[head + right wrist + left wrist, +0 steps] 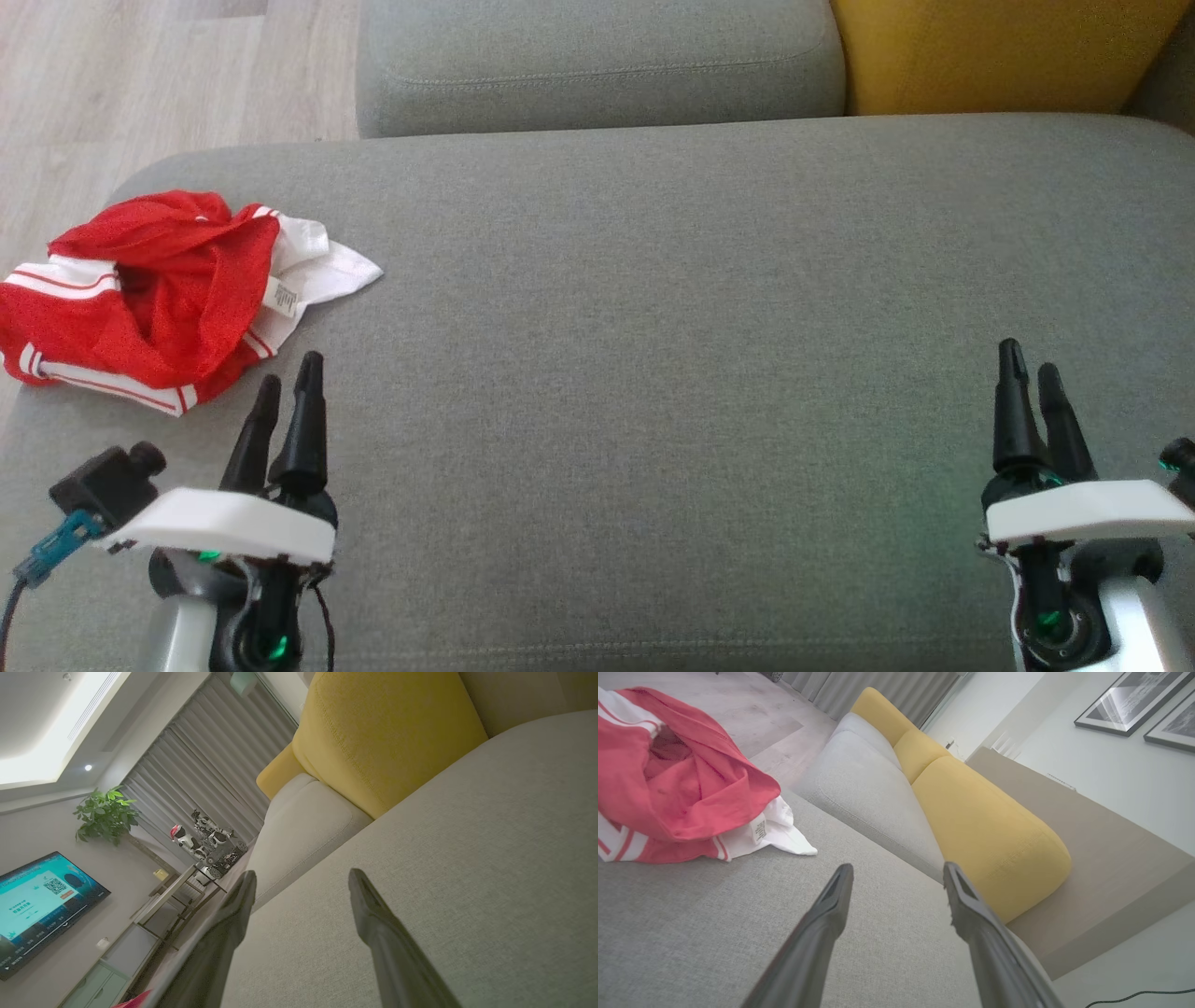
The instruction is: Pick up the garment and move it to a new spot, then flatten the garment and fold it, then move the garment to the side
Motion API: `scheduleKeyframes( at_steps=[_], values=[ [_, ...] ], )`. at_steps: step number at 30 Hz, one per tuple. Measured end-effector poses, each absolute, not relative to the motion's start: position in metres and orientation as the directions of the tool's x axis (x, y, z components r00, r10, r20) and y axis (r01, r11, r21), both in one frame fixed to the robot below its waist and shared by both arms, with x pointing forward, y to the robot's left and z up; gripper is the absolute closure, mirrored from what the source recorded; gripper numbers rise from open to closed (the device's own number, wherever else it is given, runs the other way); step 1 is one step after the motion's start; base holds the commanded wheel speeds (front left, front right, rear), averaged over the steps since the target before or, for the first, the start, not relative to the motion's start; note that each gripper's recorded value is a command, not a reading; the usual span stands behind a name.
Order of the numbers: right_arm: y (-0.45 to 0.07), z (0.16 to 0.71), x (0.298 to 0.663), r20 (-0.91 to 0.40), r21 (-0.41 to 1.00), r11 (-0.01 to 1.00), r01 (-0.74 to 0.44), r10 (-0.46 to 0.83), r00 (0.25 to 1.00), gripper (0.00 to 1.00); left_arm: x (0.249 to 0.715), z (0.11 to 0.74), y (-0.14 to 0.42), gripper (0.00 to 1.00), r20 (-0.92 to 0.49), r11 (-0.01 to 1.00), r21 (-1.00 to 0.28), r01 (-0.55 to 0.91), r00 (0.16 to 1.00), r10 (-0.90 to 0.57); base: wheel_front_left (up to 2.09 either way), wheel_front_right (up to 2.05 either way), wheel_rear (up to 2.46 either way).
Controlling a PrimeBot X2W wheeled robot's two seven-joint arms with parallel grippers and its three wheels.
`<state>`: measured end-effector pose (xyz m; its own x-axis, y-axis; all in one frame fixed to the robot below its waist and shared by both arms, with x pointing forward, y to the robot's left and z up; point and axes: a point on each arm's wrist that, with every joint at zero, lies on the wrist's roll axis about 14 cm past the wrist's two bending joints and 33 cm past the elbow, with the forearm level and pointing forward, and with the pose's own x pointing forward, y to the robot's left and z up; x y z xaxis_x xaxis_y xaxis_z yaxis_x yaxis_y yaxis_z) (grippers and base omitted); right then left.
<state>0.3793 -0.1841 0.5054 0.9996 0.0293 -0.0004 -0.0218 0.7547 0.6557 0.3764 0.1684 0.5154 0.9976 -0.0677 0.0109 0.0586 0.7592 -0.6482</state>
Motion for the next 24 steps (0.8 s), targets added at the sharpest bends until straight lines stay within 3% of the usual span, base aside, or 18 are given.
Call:
scheduleKeyframes(
  at_steps=[13, 14, 24],
  values=[
    [-0.174, 0.503, 0.378, -0.010, 0.501, 0.863, -0.055, 0.069, 0.998, 0.00, 0.373, 0.508, 0.166, 0.00, -0.011, 0.868, -0.494, 0.053, 0.998, -0.067, 0.00, 0.00, 0.00],
    [-0.171, 0.500, 0.377, -0.020, 0.379, 0.923, -0.071, 0.084, 0.996, 0.00, 0.371, 0.502, 0.166, 0.00, -0.020, 0.925, -0.377, 0.051, 0.998, -0.063, 0.00, 0.00, 0.00],
    [-0.167, 0.500, 0.376, -0.022, 0.267, 0.959, -0.092, 0.102, 0.995, 0.00, 0.368, 0.499, 0.163, 0.00, -0.015, 0.959, -0.275, 0.072, 0.997, -0.079, 0.00, 0.00, 0.00]
  ],
)
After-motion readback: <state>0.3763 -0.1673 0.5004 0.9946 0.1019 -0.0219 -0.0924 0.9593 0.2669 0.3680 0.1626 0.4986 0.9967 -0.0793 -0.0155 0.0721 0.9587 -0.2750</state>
